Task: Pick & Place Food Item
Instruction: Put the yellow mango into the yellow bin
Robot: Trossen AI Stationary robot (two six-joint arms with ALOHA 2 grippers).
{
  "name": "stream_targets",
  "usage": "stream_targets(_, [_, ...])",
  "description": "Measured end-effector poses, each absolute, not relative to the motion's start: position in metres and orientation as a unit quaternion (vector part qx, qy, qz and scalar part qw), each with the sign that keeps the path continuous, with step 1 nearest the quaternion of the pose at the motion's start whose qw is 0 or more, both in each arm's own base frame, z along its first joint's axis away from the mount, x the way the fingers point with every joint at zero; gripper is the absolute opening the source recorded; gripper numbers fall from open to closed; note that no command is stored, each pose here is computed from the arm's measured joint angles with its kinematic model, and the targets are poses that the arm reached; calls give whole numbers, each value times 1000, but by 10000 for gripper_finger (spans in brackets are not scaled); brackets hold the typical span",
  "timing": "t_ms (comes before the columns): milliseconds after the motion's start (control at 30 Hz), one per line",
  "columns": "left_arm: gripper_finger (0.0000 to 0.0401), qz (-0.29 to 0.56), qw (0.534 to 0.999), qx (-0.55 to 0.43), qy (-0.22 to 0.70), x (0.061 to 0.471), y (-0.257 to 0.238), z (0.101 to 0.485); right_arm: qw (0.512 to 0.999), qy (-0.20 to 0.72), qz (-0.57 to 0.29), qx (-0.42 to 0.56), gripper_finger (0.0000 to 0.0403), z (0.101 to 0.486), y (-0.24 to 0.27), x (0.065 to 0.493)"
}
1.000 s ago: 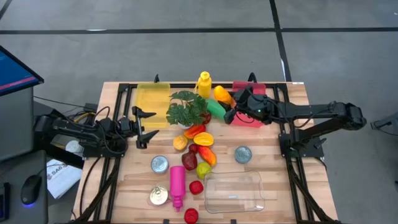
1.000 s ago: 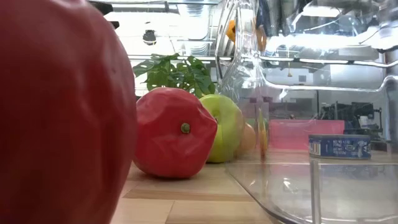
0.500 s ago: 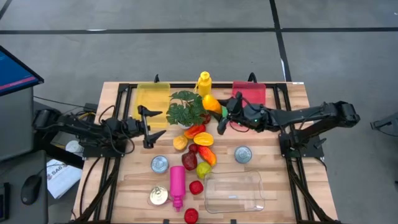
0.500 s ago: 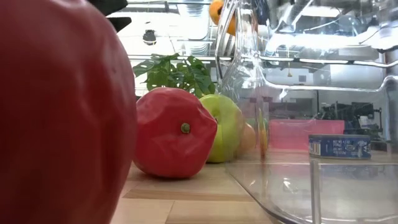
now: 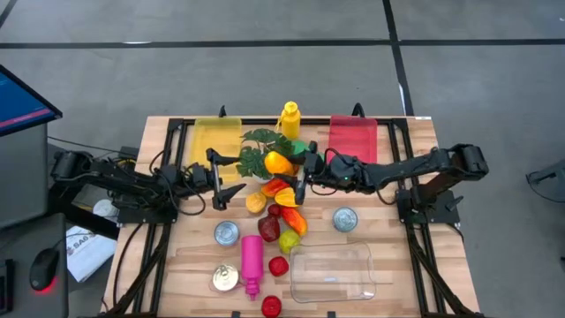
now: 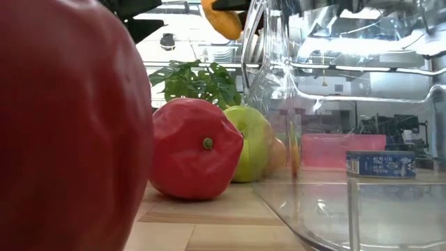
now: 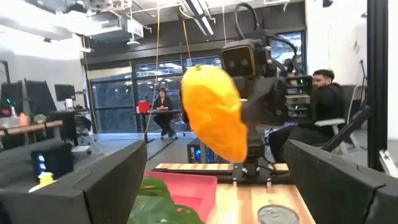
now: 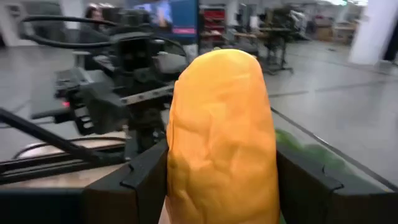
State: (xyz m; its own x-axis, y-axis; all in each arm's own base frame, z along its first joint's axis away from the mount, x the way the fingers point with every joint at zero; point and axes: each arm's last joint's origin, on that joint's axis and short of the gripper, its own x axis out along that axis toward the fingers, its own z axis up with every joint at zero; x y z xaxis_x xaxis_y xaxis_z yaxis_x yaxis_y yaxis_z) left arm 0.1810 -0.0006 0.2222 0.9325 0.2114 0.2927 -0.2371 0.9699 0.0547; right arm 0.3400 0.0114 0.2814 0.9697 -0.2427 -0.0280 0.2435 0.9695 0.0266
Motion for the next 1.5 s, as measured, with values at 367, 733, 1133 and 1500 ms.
stream_targets(367, [369, 107, 982, -2, -158, 205, -2, 234, 996, -13, -86, 28, 235, 275, 16, 349])
stream_targets(733, [369, 76, 985, 5, -152, 223, -4, 238, 997, -24, -77, 18, 235, 279, 19, 348])
stream_targets(1133, [369, 21, 986, 13, -166, 228, -8, 246, 999, -22, -27, 19, 235, 276, 21, 350])
stream_targets(1500, [369, 15, 986, 1, -165, 229, -8, 245, 999, -24, -27, 22, 235, 276, 22, 350])
